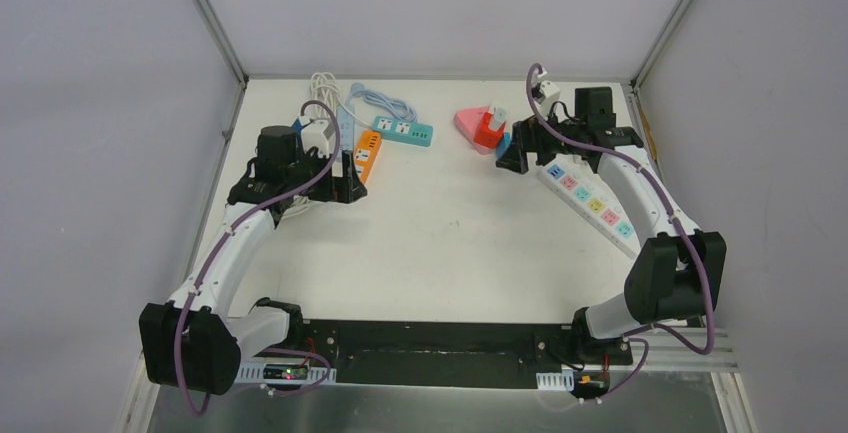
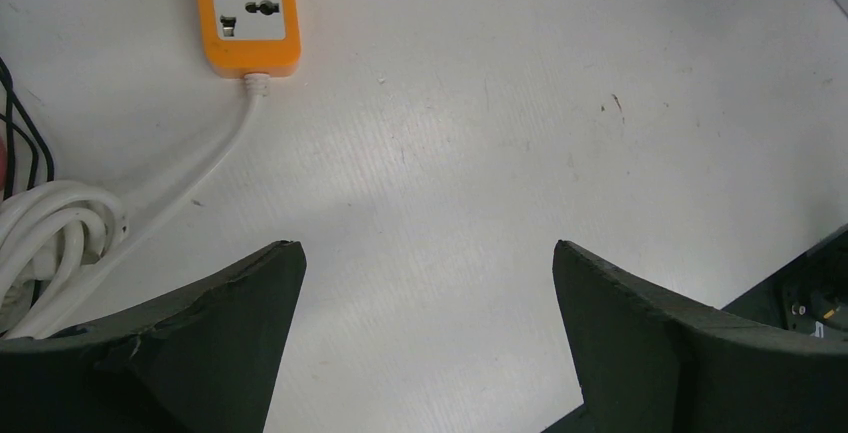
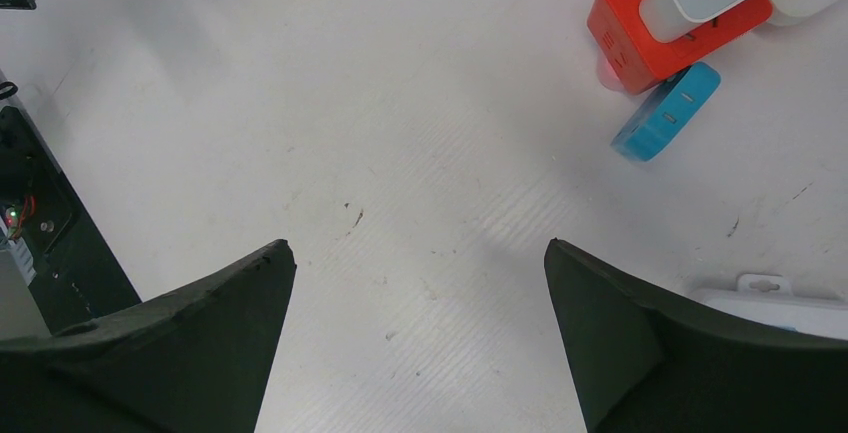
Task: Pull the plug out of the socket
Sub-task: Move the socket to the center of the board.
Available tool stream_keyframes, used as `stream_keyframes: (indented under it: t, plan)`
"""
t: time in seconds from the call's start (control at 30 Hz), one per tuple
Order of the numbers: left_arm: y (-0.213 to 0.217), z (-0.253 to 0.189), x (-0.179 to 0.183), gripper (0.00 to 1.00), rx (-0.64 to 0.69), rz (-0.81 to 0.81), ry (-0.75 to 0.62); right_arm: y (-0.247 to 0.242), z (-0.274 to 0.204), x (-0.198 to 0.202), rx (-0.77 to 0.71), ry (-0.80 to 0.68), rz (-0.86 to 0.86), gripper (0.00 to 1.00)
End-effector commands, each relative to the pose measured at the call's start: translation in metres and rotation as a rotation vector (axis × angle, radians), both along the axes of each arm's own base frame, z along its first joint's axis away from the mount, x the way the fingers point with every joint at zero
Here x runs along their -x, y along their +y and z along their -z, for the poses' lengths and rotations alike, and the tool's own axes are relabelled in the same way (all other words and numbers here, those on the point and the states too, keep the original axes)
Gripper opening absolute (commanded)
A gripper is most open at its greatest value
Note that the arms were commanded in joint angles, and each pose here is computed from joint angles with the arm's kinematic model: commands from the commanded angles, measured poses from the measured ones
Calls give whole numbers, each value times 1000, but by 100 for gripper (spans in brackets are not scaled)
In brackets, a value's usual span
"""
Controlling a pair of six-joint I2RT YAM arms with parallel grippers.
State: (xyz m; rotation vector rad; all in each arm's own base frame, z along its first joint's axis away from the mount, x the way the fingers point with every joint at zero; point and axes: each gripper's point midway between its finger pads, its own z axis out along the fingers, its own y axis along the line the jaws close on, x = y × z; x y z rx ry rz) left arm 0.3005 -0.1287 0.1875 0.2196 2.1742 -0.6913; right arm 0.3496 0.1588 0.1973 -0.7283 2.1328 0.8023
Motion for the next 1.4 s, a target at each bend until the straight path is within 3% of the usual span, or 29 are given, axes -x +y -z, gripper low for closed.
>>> stream_keyframes:
  t: [0.0, 0.73, 1.37]
  plan:
    - [-1, -13, -5, 99, 29, 3, -48, 0, -16, -1, -29, -55, -4, 100]
    - [-6, -20, -2, 99, 78, 30, -46, -7, 0, -15, 4, -31, 55, 100]
    - [-8, -32, 7, 99, 98, 40, -78, -1, 9, -51, 78, -15, 180, 100]
